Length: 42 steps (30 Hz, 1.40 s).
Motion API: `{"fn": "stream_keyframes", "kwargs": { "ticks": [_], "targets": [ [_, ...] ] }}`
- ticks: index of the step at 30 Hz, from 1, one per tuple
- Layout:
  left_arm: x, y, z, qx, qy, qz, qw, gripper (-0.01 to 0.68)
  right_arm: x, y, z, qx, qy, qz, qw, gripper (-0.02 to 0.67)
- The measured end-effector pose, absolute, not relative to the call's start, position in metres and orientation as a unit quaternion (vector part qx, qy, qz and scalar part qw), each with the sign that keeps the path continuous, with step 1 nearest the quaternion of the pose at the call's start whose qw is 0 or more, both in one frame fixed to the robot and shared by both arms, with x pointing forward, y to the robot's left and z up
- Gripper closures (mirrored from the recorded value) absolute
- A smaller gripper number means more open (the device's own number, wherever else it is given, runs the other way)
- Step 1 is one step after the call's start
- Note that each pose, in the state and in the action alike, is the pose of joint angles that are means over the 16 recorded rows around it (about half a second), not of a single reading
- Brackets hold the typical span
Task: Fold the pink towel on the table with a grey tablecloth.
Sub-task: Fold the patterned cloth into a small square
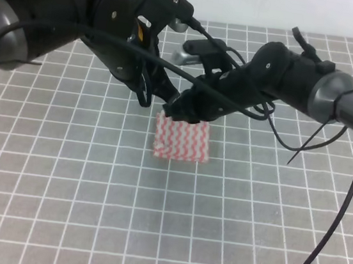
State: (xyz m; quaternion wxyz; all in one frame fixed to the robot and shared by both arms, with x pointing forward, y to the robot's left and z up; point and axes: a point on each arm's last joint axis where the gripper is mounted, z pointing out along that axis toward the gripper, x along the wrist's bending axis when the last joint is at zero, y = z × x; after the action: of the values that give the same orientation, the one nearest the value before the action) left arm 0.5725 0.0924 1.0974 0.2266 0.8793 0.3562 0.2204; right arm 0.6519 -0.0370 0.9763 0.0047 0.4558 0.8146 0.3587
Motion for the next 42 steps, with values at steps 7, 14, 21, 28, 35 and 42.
{"fn": "stream_keyframes", "kwargs": {
  "ticks": [7,14,21,28,35,42],
  "targets": [
    [0.572,0.091,1.098,0.878,0.357,0.219,0.232,0.672,0.663,-0.051,0.963,0.465,0.818,0.338,0.026,0.665],
    [0.573,0.093,1.103,0.876,0.349,0.236,0.236,0.672,0.668,-0.058,0.971,0.483,0.800,0.354,0.033,0.665],
    [0.565,0.102,1.126,0.865,0.338,0.272,0.252,0.672,0.658,-0.065,1.034,0.472,0.772,0.419,0.070,0.665],
    [0.526,0.129,1.185,0.830,0.338,0.319,0.309,0.672,0.617,-0.091,1.116,0.456,0.721,0.501,0.147,0.665],
    [0.454,0.175,1.238,0.777,0.358,0.343,0.388,0.672,0.550,-0.133,1.162,0.459,0.650,0.567,0.212,0.665],
    [0.380,0.221,1.235,0.744,0.383,0.324,0.441,0.672,0.480,-0.170,1.166,0.458,0.612,0.598,0.240,0.665]
  ]
}}
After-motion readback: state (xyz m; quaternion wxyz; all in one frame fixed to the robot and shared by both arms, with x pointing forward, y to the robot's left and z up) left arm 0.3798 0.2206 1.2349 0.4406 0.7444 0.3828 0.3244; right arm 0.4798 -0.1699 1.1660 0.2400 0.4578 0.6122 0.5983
